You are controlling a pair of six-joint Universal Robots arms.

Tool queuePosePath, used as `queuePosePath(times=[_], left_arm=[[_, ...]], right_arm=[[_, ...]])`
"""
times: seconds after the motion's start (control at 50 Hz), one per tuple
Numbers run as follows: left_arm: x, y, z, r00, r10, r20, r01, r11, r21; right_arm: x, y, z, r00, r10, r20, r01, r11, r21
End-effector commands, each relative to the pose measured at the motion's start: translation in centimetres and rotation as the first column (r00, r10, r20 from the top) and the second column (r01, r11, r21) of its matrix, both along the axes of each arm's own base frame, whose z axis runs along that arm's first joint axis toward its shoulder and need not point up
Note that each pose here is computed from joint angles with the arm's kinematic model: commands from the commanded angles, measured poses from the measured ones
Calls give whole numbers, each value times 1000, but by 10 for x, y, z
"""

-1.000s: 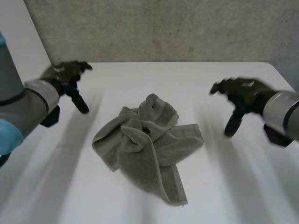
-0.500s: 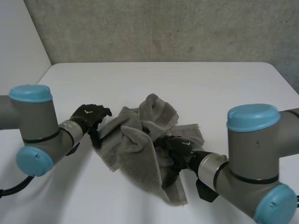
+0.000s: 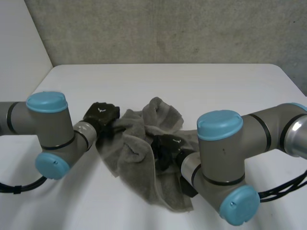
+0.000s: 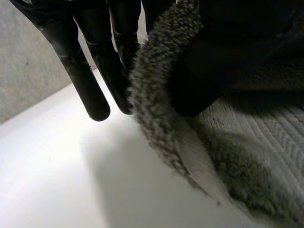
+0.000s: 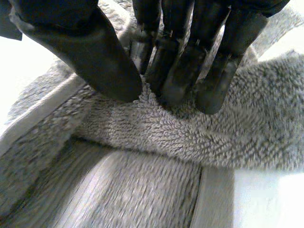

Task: Fold the towel.

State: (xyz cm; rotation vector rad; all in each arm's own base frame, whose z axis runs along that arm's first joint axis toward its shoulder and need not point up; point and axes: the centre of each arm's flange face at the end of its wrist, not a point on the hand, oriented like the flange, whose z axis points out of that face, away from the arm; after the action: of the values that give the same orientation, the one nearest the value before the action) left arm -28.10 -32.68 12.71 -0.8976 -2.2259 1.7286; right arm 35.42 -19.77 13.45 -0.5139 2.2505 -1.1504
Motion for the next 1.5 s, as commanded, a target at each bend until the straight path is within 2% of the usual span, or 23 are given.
queuePosePath(times=[0.02, 0.04, 0.08, 0.1, 0.14, 0.16, 0.18, 0.2, 0.24, 0.32, 0.36, 0.42, 0.46, 0.58, 0.68, 0.8, 1.02, 1.18, 1.5], left_arm=[[-10, -22, 43, 999, 0, -52, -7, 990, -141], [-10, -22, 43, 999, 0, -53, -7, 990, -141], [-17, -34, 83, 995, -10, -101, -16, 968, -249], [-17, -34, 83, 995, -10, -101, -16, 968, -250], [-26, -40, 128, 988, -37, -152, -21, 933, -360], [-26, -40, 128, 988, -37, -152, -21, 932, -361], [-30, -39, 152, 982, -56, -178, -23, 910, -414], [-31, -39, 152, 982, -56, -178, -23, 910, -414], [-39, -31, 196, 968, -100, -228, -28, 867, -497], [-40, -21, 219, 960, -102, -262, -49, 856, -514], [-38, -10, 219, 963, -81, -258, -51, 882, -469], [-36, -5, 211, 968, -71, -241, -42, 901, -431], [-27, 2, 189, 978, -36, -206, -39, 936, -348], [-6, 19, 162, 987, 8, -160, -48, 968, -247], [0, 34, 153, 990, 14, -141, -43, 978, -206], [8, 51, 160, 989, 13, -146, -44, 977, -209], [13, 68, 191, 982, 1, -188, -54, 960, -276], [11, 70, 207, 975, -12, -221, -57, 950, -306], [10, 79, 227, 954, -31, -298, -62, 953, -297]], right_arm=[[8, -16, 23, 998, -8, 56, 12, 998, -63], [8, -16, 23, 998, -8, 57, 12, 998, -63], [13, -22, 52, 993, 6, 114, 8, 992, -127], [13, -22, 53, 993, 6, 115, 8, 992, -128], [12, -42, 92, 985, -1, 172, 42, 971, -236], [12, -42, 92, 985, -1, 172, 42, 971, -236], [6, -56, 116, 981, -13, 194, 74, 949, -307], [6, -56, 116, 981, -14, 194, 74, 949, -308], [-2, -71, 166, 973, -7, 229, 114, 882, -457], [-7, -76, 185, 979, -3, 205, 111, 847, -520], [-8, -72, 165, 994, 10, 113, 43, 890, -454], [-5, -67, 147, 997, 33, 73, -1, 918, -396], [-8, -60, 115, 999, 37, -7, -37, 954, -298], [-17, -59, 78, 992, 51, -113, -76, 971, -229], [-27, -66, 68, 988, 26, -155, -60, 974, -220], [-39, -61, 71, 987, 12, -163, -46, 977, -207], [-70, -9, 73, 982, 30, -188, -74, 970, -233], [-81, 23, 47, 968, 116, -221, -154, 974, -164], [-45, 5, 8, 979, 155, -135, -180, 965, -193]])
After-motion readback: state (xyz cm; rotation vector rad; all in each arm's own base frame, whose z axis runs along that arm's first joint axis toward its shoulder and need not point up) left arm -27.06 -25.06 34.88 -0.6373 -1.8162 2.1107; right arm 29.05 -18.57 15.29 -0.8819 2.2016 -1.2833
